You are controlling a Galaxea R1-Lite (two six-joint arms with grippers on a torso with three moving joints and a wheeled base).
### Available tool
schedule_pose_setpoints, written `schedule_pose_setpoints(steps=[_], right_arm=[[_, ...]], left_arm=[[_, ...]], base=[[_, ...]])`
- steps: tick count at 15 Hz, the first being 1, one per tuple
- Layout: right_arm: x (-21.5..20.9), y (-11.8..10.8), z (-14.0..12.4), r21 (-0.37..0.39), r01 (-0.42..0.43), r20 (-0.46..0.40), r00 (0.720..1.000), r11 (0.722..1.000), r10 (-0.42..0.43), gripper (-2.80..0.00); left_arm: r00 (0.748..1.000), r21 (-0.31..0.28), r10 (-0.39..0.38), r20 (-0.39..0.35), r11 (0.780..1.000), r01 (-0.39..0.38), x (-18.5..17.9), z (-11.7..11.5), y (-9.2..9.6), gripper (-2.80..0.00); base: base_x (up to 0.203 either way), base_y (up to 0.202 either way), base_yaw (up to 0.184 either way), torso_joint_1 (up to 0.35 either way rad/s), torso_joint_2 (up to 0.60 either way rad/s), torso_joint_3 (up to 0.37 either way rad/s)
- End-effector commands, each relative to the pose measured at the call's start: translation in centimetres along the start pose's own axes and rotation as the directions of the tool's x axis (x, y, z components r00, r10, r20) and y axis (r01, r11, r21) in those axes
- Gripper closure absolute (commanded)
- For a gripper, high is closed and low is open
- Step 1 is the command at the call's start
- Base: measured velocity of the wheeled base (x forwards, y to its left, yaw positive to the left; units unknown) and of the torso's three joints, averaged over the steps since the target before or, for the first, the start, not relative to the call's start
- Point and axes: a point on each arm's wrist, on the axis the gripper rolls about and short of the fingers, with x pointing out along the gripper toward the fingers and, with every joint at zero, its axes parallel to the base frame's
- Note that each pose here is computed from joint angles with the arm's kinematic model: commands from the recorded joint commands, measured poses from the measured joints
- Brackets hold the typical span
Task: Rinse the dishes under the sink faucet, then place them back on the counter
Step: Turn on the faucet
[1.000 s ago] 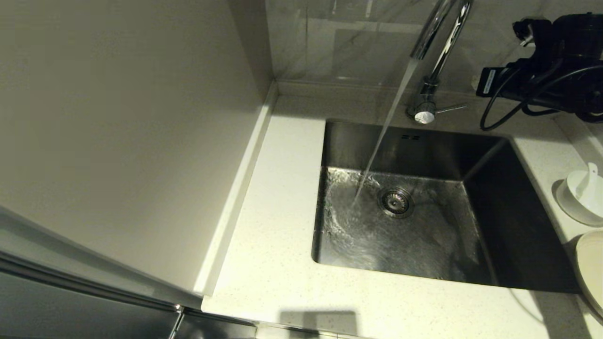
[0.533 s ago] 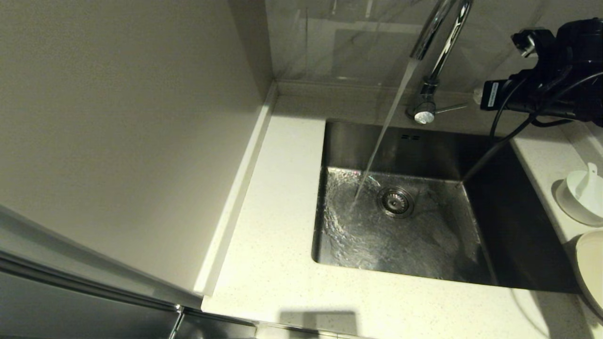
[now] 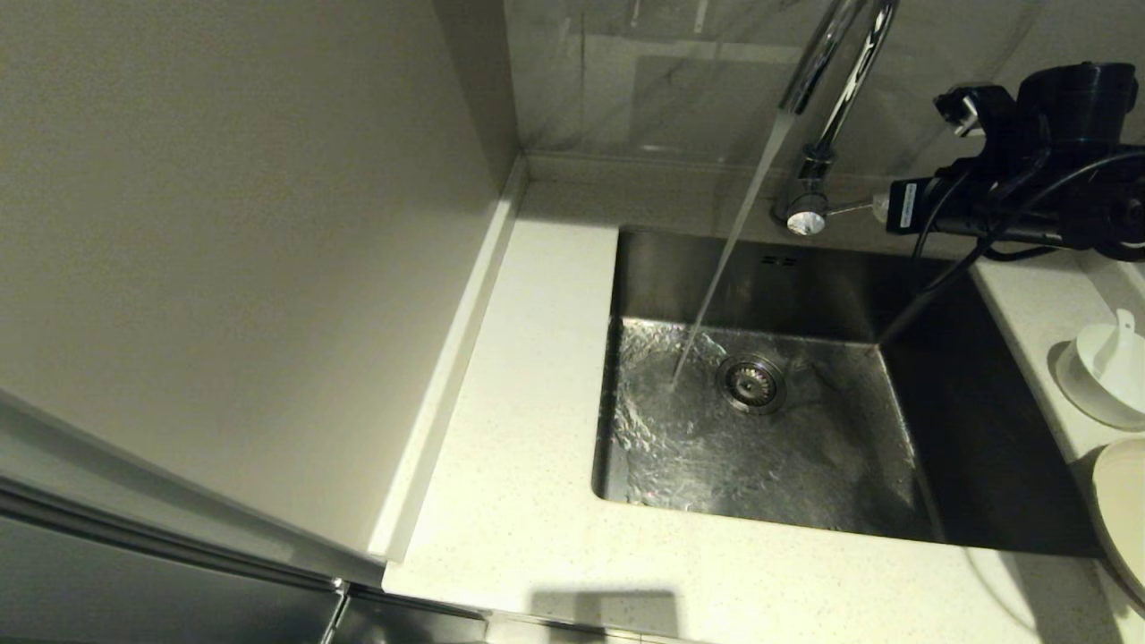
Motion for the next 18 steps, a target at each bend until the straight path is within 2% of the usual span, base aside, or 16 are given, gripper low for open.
schedule_pose_setpoints(steps=[1, 5, 18], right_arm=[[0.2, 0.3, -0.4, -0.001, -0.008, -0.013, 1.0, 1.0, 0.008, 0.0], [1.5, 0.8, -0.6, -0.003, -0.021, -0.006, 1.0, 1.0, 0.021, 0.0], [4.8, 0.6, -0.2, -0.001, -0.018, 0.05, 0.999, 1.0, 0.018, 0.0]], left_arm=[[1.0, -0.001, 0.001, 0.003, 1.0, -0.001, 0.0, 0.0, 0.0, 0.0], [1.0, -0.001, 0.001, 0.003, 1.0, -0.001, 0.0, 0.0, 0.0, 0.0], [1.0, -0.001, 0.001, 0.003, 1.0, -0.001, 0.0, 0.0, 0.0, 0.0]], base=[[0.0, 0.0, 0.0, 0.0, 0.0, 0.0], [0.0, 0.0, 0.0, 0.0, 0.0, 0.0], [0.0, 0.0, 0.0, 0.0, 0.0, 0.0]])
